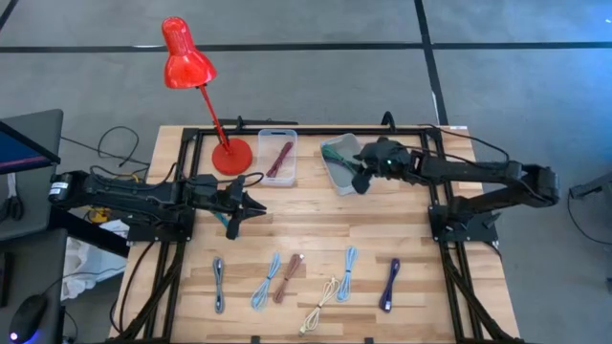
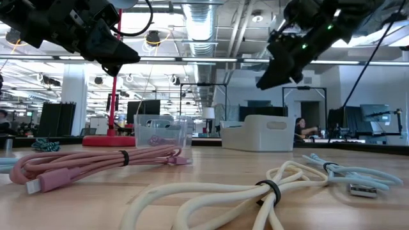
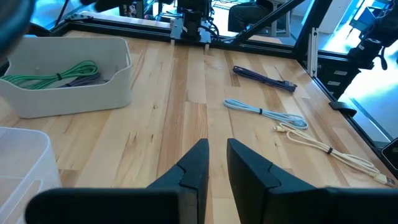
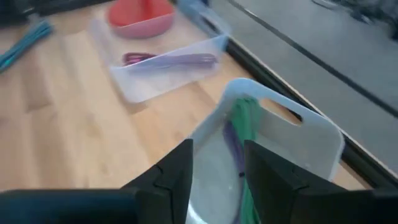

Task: Pick & Place USB Port
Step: Put the dark blue USB cable into the transparent bin

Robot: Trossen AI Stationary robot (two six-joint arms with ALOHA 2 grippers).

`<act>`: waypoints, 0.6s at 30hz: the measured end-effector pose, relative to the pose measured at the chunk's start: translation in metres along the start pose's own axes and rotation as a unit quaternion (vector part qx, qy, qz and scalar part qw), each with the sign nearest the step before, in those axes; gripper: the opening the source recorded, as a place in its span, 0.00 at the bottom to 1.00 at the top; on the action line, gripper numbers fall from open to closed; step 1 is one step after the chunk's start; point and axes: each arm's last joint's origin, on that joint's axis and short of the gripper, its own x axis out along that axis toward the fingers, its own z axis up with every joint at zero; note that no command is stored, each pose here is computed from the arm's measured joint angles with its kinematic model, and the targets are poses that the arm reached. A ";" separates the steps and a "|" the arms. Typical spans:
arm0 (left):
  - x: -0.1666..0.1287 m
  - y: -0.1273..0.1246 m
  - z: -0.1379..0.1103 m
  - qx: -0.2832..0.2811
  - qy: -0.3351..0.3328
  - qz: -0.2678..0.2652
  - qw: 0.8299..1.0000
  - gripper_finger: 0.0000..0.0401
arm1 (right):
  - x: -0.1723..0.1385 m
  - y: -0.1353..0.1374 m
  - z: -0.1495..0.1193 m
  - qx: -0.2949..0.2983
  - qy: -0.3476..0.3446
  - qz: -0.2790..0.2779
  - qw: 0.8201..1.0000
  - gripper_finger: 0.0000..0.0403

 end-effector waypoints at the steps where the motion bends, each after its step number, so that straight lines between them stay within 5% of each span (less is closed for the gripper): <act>1: 0.000 0.000 0.000 0.000 0.000 0.000 1.000 0.14 | -0.004 0.005 0.000 -0.015 0.000 0.009 1.000 0.32; 12: 0.000 0.000 0.000 0.000 0.000 0.000 1.000 0.14 | -0.031 0.053 -0.009 -0.112 0.006 0.108 0.988 0.29; 18: 0.000 0.000 0.000 0.000 0.000 0.000 1.000 0.14 | -0.042 0.066 -0.034 -0.188 0.099 0.135 0.968 0.29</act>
